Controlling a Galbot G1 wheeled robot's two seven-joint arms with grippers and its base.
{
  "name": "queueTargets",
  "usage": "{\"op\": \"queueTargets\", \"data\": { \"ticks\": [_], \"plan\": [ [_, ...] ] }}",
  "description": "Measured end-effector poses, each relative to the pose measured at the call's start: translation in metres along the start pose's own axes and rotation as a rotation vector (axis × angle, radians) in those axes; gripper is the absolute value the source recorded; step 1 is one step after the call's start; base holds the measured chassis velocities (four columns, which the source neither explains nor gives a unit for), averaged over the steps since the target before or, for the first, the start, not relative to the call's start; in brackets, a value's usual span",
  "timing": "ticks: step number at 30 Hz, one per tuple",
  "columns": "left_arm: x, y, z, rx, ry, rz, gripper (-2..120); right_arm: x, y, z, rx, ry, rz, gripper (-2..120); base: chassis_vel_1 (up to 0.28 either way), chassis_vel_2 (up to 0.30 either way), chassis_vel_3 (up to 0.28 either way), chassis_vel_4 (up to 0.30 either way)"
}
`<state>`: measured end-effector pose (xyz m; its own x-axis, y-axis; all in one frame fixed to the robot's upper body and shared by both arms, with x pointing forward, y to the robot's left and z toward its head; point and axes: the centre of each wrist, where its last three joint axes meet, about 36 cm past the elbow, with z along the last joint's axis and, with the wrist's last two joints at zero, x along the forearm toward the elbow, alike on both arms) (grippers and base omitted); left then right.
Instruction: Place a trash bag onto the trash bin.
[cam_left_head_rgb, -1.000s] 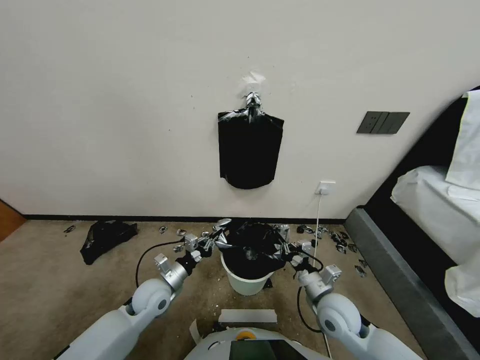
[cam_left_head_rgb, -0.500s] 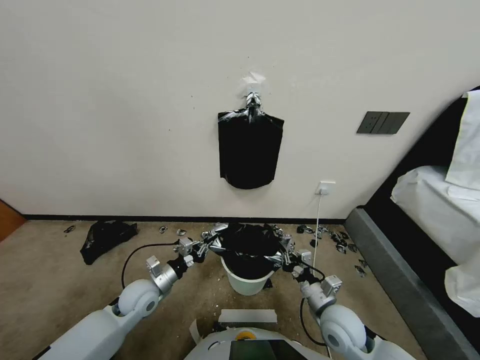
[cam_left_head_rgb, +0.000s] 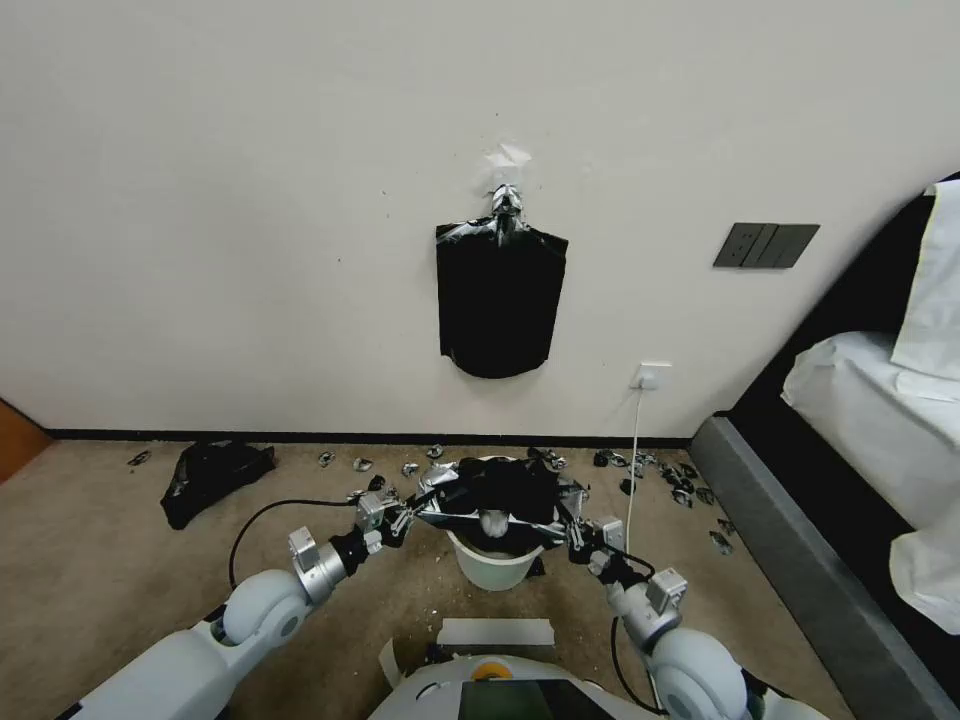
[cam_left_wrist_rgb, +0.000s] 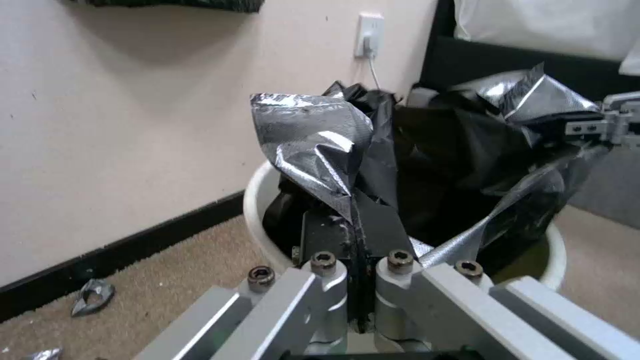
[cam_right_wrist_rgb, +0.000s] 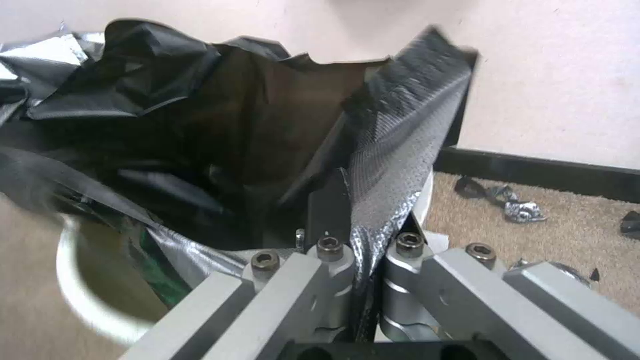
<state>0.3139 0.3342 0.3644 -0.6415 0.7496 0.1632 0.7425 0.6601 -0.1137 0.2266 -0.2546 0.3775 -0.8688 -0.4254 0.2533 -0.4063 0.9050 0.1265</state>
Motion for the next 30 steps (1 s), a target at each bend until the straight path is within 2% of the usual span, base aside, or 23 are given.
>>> {"op": "queueTargets", "data": {
  "ticks": [6, 21, 30],
  "plan": [
    [0.007, -0.002, 0.011, -0.006, 0.021, 0.01, 0, 0.008, -0.001, 0.012, 0.038, 0.029, -0.022, 0, 0.0, 0.0, 0.0, 0.0],
    [0.015, -0.004, 0.02, -0.013, 0.048, 0.031, 0, 0.024, -0.002, 0.024, 0.087, 0.089, -0.071, 0, 0.0, 0.0, 0.0, 0.0],
    [0.019, 0.0, 0.032, -0.033, 0.075, 0.029, 0, 0.021, -0.008, 0.03, 0.114, 0.106, -0.086, 0, 0.0, 0.0, 0.0, 0.0]
  ]
}}
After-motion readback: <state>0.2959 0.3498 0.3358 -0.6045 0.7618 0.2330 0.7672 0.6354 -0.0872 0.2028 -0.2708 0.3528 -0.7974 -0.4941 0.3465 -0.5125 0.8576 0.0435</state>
